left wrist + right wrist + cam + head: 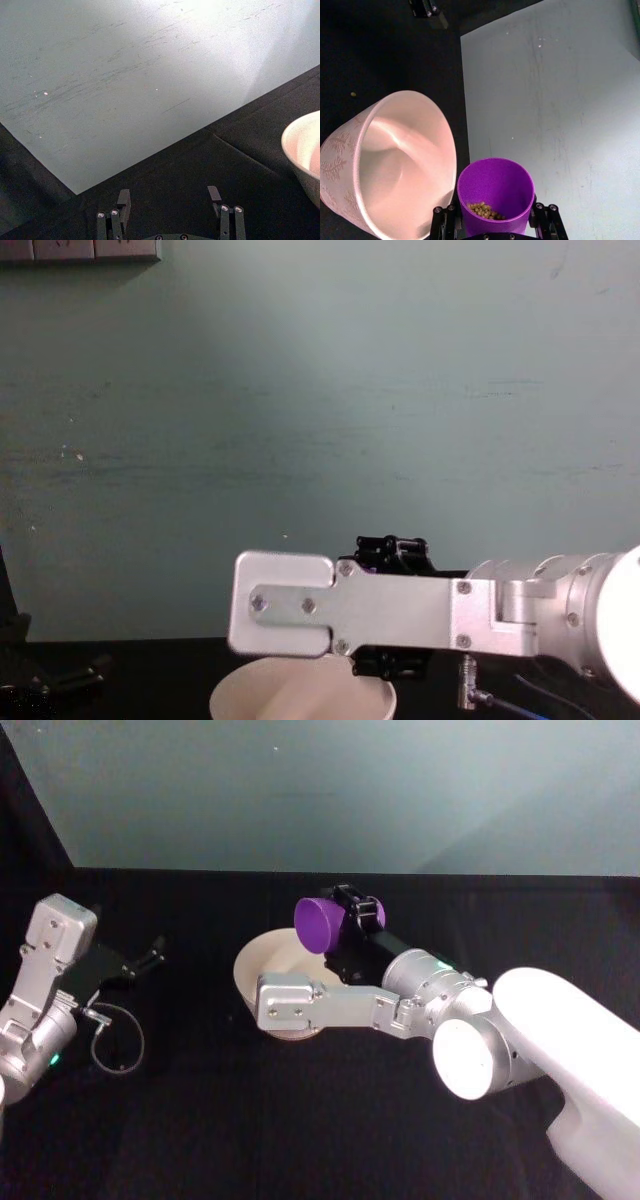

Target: Pick up the cup and pour the mung beans from the cup into the bowl.

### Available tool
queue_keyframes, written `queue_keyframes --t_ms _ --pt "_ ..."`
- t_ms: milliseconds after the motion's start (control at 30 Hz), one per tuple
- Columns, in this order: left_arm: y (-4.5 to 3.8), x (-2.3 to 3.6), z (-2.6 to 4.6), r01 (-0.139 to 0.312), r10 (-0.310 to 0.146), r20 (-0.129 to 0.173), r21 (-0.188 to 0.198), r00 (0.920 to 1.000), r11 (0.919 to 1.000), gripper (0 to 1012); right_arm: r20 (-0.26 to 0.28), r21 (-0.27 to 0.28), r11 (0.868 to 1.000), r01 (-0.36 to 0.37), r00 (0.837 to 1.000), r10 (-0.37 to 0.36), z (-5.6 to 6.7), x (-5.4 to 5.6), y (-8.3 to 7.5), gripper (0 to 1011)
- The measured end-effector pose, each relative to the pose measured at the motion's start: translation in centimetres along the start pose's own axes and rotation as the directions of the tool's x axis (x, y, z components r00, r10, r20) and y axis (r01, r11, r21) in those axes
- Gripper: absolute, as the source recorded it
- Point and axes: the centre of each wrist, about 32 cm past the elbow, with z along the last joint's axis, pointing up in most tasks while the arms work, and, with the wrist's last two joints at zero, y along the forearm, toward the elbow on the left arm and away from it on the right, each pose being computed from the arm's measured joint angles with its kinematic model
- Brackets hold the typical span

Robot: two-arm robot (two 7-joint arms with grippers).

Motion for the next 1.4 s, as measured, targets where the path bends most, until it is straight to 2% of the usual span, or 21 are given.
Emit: queue_keyframes --t_ms 200,533,800,1167,1400 --pt "0.00 0.00 0.00 0.000 0.000 0.000 0.000 1.0000 1.0000 1000 0.057 -0.010 1.000 -0.004 0.998 0.005 0.4 -0.3 0.4 718" --pt "0.00 0.00 0.00 0.000 0.000 0.000 0.000 1.0000 1.0000 1000 0.178 -0.034 0.999 0.004 0.984 0.002 1.2 -0.8 0.7 718" --pt "0.00 0.00 0.00 0.000 0.000 0.000 0.000 1.0000 1.0000 1000 0.213 -0.039 0.999 0.008 0.977 0.000 1.4 -0.9 0.7 718" --pt "0.00 0.00 0.00 0.000 0.000 0.000 0.000 1.0000 1.0000 1000 0.292 -0.045 0.999 0.013 0.956 0.000 2.0 -1.3 0.8 718" --pt "0.00 0.00 0.00 0.000 0.000 0.000 0.000 1.0000 1.0000 1000 0.310 -0.046 0.999 0.012 0.951 0.002 2.2 -1.4 0.8 718"
